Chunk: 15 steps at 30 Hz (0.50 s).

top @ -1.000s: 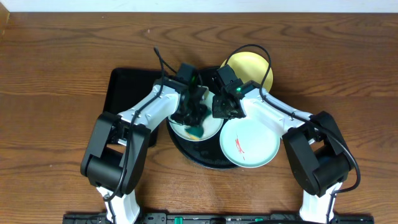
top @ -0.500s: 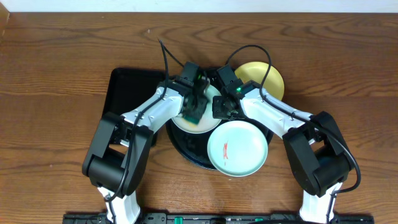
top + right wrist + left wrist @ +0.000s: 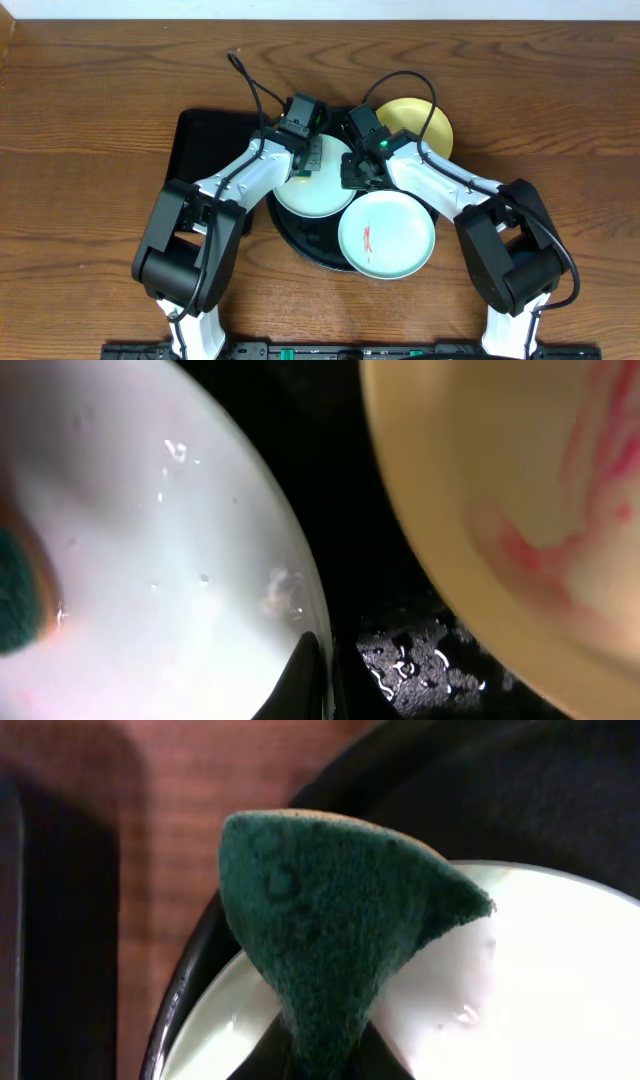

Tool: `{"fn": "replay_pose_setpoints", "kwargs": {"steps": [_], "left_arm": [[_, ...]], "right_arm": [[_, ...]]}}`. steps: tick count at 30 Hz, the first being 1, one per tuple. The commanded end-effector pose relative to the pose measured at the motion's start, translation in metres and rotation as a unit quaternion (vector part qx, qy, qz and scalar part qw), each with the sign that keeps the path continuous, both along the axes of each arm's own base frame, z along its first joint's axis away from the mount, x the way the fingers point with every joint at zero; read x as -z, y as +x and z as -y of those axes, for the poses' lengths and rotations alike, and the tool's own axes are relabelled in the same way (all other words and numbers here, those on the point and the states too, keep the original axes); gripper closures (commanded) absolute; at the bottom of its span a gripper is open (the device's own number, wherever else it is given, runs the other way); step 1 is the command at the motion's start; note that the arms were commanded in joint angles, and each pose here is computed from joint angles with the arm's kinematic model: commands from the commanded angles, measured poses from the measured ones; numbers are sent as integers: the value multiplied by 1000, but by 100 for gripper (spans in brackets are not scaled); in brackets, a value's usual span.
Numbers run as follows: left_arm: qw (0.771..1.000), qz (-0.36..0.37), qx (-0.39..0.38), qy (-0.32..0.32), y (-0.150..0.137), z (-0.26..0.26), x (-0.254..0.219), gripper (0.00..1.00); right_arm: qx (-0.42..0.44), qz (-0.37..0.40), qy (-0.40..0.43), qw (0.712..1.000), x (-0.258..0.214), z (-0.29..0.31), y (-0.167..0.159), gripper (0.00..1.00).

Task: Clean dirty plates on tray and stack at the side
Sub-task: 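Scrub the left plate with the sponge while right gripper holds rim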

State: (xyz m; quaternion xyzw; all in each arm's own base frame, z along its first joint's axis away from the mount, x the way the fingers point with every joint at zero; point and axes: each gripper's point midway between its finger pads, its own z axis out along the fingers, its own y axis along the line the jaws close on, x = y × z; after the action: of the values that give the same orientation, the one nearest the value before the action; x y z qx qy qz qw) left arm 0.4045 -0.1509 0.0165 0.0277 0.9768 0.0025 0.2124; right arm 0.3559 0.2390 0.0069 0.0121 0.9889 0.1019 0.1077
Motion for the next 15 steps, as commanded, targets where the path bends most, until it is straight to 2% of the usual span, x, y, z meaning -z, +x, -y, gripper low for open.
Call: {"fn": "replay_pose_setpoints", "kwargs": {"steps": [1,4,8,11,15], "left_arm": [[997,-74,-13,-25,-31,4,19,93],[982,-153,47,-99,-64,32,22,92],[949,-198,147,-195,-91,68,11,93],[940,-193,172,-222,-91,79,5,93],[952,-140,173,-212,-65,78,3,92]], "right_arm": [[-3,-13,-19,1000,12,4,-6,98],[-4,-13,-19,1000,12,4,-6,98],[-4,-13,-19,1000,12,4,-6,98],[-3,-13,-19,1000,12,4,-6,98],[-4,-13,-19,1000,12,4,-6,99]]}}
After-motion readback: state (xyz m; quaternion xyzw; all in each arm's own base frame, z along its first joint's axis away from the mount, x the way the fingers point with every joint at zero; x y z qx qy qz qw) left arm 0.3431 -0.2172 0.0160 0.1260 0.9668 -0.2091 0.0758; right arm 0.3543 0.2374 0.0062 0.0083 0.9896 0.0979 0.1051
